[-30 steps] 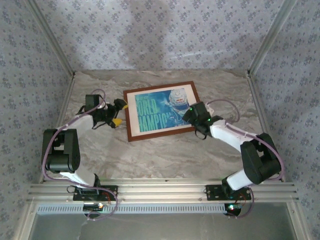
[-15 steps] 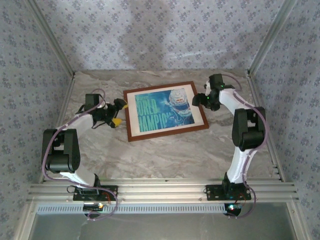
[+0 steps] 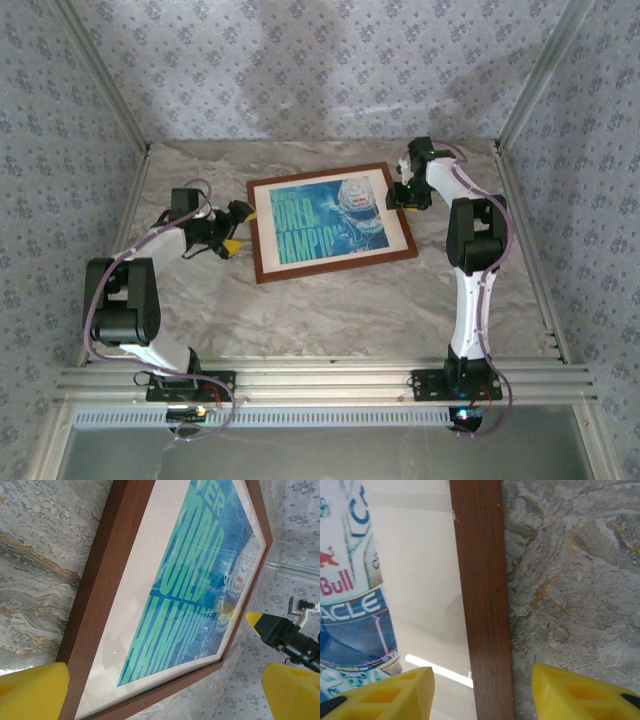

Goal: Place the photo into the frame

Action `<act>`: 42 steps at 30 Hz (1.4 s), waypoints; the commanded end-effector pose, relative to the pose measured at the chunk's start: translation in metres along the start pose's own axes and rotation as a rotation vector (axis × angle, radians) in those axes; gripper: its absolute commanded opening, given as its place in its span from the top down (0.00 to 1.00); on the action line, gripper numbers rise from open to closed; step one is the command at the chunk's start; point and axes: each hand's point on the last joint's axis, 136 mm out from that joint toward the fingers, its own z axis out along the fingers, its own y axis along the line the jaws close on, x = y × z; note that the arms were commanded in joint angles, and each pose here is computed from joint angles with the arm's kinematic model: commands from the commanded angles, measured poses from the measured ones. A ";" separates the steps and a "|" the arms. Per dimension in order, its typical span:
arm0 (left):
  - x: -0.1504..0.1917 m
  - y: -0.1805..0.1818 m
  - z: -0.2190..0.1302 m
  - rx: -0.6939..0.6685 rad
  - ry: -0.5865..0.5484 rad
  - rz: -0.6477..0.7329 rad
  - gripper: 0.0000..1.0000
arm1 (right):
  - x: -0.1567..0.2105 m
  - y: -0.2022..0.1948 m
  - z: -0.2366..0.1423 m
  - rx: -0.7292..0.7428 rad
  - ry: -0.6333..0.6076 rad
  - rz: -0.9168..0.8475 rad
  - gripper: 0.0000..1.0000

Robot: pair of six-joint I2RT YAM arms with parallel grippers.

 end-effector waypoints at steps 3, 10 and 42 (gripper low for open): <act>-0.005 -0.007 -0.005 0.006 -0.015 0.033 0.01 | 0.014 -0.004 0.011 0.079 0.080 -0.044 0.50; -0.003 0.001 -0.001 -0.014 -0.008 0.028 0.02 | 0.030 0.000 0.019 0.135 0.125 -0.078 0.66; -0.031 0.029 -0.033 -0.304 -0.121 0.266 0.02 | 0.093 -0.002 -0.061 0.134 -0.098 0.145 0.36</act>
